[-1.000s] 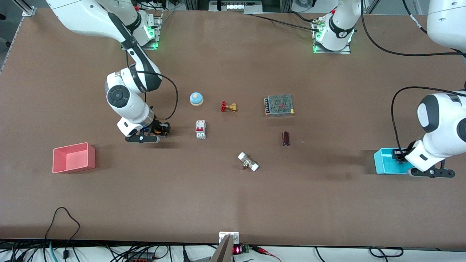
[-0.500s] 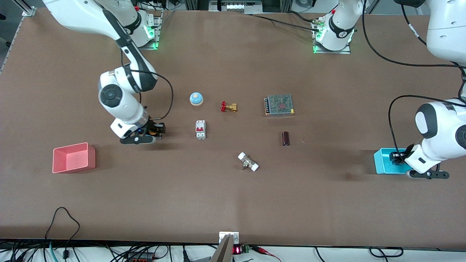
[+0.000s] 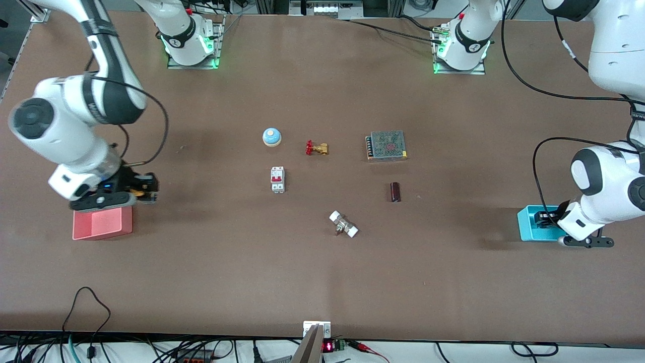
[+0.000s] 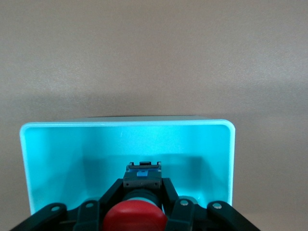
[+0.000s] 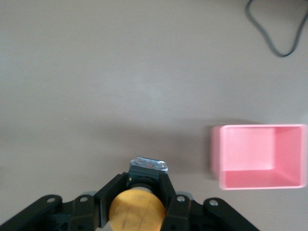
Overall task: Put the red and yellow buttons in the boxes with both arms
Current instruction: 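Carry the yellow button toward the pink box while the left gripper lowers red into cyan, then lower the yellow button into the pink box while the left gripper lifts away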
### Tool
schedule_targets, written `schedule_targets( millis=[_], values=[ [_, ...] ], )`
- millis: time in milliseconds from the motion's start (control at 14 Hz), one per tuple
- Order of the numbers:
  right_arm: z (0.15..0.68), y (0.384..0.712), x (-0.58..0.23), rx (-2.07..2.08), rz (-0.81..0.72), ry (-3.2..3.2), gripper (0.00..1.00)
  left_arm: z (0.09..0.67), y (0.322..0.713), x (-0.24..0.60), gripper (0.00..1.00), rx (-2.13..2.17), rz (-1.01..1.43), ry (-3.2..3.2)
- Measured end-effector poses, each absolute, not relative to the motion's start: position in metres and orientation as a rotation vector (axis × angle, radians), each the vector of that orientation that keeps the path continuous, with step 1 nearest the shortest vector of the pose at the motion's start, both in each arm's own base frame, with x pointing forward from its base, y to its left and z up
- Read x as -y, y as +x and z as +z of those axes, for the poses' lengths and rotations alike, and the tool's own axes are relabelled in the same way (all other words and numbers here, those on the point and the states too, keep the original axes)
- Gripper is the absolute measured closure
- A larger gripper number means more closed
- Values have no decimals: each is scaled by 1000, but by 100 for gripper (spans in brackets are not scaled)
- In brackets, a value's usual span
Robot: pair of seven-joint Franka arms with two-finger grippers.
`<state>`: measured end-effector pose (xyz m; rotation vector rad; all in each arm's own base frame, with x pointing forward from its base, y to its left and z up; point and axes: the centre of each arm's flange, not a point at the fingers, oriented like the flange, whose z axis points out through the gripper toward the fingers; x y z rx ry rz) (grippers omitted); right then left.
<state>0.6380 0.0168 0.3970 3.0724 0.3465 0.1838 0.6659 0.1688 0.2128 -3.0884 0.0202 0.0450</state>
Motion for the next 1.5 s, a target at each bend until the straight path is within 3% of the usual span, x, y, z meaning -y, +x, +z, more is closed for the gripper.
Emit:
schedule_targets(
  millis=[214,357,714,1143,1500],
  values=[
    [377,653,67,-428,162,3068,64,206,665,-169,63,-29,58,-3091],
    [357,665,108,-485,157,3068,64,202,665,-168,48,-32,62,-3092],
    [303,685,151,-541,248,3077,64,214,672,-167,1,-36,23,-3088],
    [276,685,155,-495,252,3136,64,294,676,-150,0,-66,24,-3091],
    [251,685,157,-542,263,3129,64,399,665,-69,0,-12,167,-3091]
  ],
)
